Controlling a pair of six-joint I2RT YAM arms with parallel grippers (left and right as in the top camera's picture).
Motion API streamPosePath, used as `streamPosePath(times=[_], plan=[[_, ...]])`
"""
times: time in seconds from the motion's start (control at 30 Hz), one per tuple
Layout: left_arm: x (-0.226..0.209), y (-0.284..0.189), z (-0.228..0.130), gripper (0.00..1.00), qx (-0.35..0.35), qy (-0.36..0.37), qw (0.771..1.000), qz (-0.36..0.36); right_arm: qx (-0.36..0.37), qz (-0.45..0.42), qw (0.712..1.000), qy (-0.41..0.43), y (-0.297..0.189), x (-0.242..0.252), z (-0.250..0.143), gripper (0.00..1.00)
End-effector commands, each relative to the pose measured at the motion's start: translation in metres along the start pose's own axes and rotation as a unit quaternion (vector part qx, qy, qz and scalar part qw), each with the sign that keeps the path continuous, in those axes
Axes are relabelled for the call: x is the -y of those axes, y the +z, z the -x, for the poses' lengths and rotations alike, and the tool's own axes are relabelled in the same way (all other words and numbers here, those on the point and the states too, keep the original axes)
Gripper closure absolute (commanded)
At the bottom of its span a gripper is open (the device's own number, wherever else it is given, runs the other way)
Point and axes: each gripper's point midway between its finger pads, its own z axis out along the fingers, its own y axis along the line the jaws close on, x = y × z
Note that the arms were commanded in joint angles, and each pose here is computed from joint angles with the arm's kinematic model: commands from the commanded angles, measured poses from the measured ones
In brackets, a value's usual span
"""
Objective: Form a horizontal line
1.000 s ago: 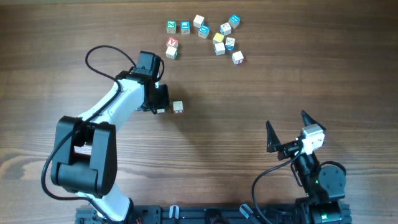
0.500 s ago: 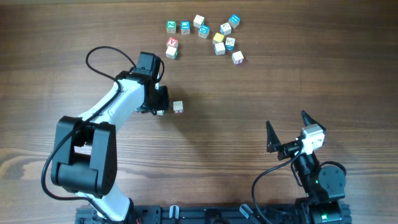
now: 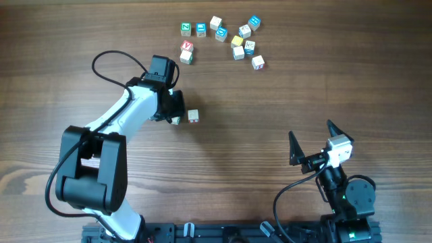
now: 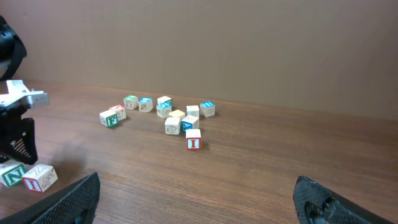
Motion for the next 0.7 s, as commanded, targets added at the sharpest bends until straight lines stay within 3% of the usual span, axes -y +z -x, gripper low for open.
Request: streamPosePath(times=[0.0,0.17,0.3,0.37,0.43,0.5,0.67], plan=[[0.001,0.006,0.002,0.50,0.006,-0.004,1.000,-0.002,0.003,0.004,1.000,-0.005,0.000,-0.001,0.001,0.00],[-0.015,0.004,0.023,0.54,0.059,-0.035,0.997,0.048,0.003,0.004,1.000,-0.005,0.000,-0.001,0.001,0.00],[-0.033,0.002,0.027,0.79,0.061,-0.051,0.994,0.069,0.003,0.004,1.000,-0.005,0.000,-0.001,0.001,0.00],[-0.046,0.001,0.032,0.84,0.064,-0.069,0.993,0.072,0.003,0.004,1.000,-0.005,0.000,-0.001,0.001,0.00],[-0.051,0.002,0.029,0.96,0.051,-0.069,0.994,0.065,0.003,0.004,1.000,-0.005,0.000,-0.001,0.001,0.00],[-0.045,0.003,0.013,0.96,0.012,-0.036,0.998,0.043,0.003,0.004,1.000,-0.005,0.000,-0.001,0.001,0.00],[-0.053,0.001,-0.019,0.95,-0.053,-0.034,0.996,0.062,0.003,0.004,1.000,-0.005,0.000,-0.001,0.001,0.00]])
